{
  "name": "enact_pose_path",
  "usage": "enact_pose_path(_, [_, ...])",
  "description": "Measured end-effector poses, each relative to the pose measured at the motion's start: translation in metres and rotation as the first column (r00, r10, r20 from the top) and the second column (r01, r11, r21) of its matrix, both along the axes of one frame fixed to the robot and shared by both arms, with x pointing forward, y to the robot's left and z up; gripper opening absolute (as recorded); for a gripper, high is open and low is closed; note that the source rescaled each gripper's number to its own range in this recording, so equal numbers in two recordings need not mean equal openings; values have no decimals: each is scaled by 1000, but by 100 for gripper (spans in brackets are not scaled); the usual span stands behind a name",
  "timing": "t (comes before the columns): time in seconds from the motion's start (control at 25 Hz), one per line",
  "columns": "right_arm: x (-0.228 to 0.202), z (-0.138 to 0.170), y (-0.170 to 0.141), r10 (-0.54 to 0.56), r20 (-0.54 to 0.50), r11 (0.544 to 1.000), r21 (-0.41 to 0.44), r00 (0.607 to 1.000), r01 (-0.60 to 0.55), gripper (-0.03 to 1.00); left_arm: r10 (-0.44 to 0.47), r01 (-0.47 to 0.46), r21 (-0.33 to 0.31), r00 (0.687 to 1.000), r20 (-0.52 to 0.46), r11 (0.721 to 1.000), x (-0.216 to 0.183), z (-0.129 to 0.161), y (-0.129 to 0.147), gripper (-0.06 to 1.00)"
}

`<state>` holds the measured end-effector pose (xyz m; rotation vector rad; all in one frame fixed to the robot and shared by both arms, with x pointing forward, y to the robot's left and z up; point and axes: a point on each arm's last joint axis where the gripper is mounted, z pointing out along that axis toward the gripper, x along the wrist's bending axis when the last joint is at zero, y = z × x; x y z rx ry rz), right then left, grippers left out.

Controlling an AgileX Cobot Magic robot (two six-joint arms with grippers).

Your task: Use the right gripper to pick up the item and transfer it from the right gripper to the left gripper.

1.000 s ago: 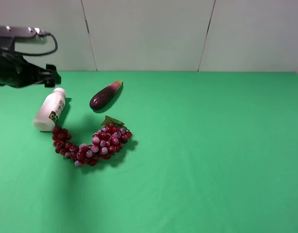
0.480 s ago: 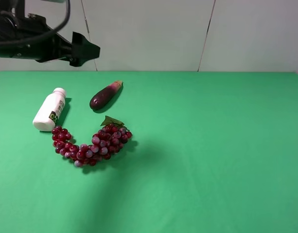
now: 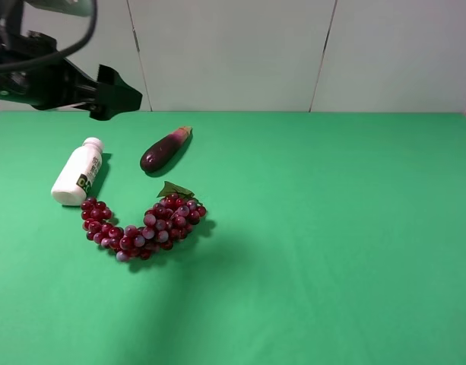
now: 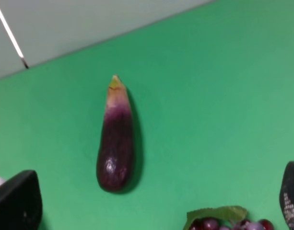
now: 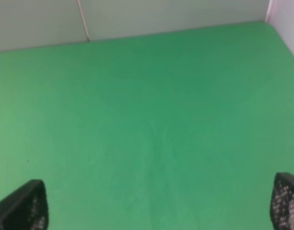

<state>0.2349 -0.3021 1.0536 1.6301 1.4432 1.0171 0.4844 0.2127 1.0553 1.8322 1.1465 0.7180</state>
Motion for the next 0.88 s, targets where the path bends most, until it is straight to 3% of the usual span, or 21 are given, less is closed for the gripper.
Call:
enact_pose_path(0.48, [0, 0, 0, 0, -1, 1000, 0, 1000, 0, 100, -30, 45, -84, 985, 168, 995, -121, 10, 35, 100])
enact_pose_path(0.68, [0, 0, 0, 0, -1, 1000, 0, 1000, 0, 100, -62, 71, -42, 983, 173, 997, -153, 13, 45, 100])
enact_pose_path(0.88, [0, 0, 0, 0, -1, 1000, 0, 1000, 0, 100, -32, 28, 28, 991, 128, 999, -176, 8, 58, 100])
